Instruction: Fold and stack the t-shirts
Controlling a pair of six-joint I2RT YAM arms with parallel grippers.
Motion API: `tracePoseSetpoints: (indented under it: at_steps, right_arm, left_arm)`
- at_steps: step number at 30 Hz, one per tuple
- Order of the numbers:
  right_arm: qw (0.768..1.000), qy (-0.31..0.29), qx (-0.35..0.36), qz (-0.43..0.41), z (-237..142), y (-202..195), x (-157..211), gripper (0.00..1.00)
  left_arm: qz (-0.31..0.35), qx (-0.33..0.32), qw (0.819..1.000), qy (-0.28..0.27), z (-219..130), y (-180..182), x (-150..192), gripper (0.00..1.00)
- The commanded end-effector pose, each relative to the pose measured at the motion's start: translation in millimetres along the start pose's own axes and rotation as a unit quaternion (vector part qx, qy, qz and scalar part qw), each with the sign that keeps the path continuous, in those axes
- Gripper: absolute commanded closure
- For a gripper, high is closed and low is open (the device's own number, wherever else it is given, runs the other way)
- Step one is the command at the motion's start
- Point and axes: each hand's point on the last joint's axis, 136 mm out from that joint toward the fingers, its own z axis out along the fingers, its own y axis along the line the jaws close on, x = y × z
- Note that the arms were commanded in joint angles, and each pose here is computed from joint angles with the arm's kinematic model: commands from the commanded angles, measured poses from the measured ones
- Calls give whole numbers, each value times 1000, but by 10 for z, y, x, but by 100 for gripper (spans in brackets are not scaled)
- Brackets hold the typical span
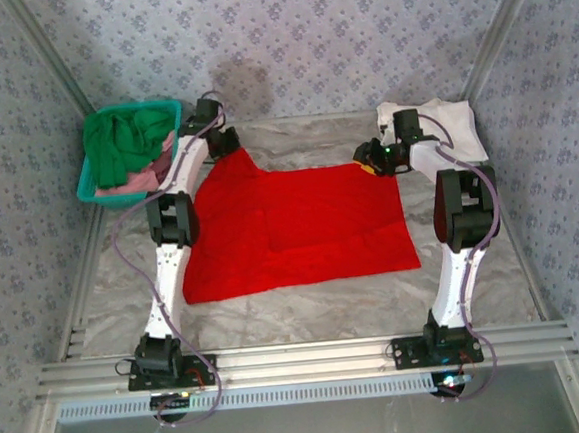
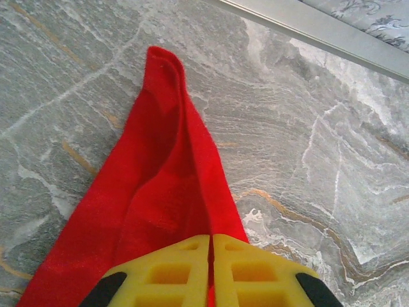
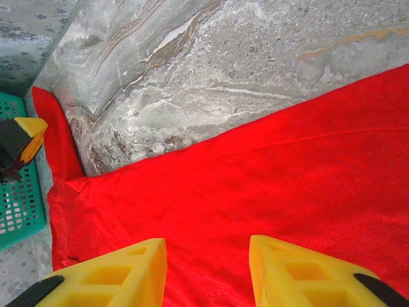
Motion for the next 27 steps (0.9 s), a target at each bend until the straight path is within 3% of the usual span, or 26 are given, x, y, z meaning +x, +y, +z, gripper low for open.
tracePoseSetpoints:
  at_steps: [1,10,20,27]
  right_arm:
    - [1000,1,-9,7,22,13,-52,59]
    - [1000,-8,-6,11,1,-38,-138,59]
    - [989,-50,135,33,-188,-673,-400,55]
    - [985,-28,165,37,-39,-904,-452,53]
  left_arm:
    - [5,13,1000,-8,-49,-98,-55,92]
    - [17,60,998,-17,-243,-384,-147,100]
    - [11,94,993,-74,-916,-702,-481,100]
    - [-6,83,993,-81,-1115,-603,-360,100]
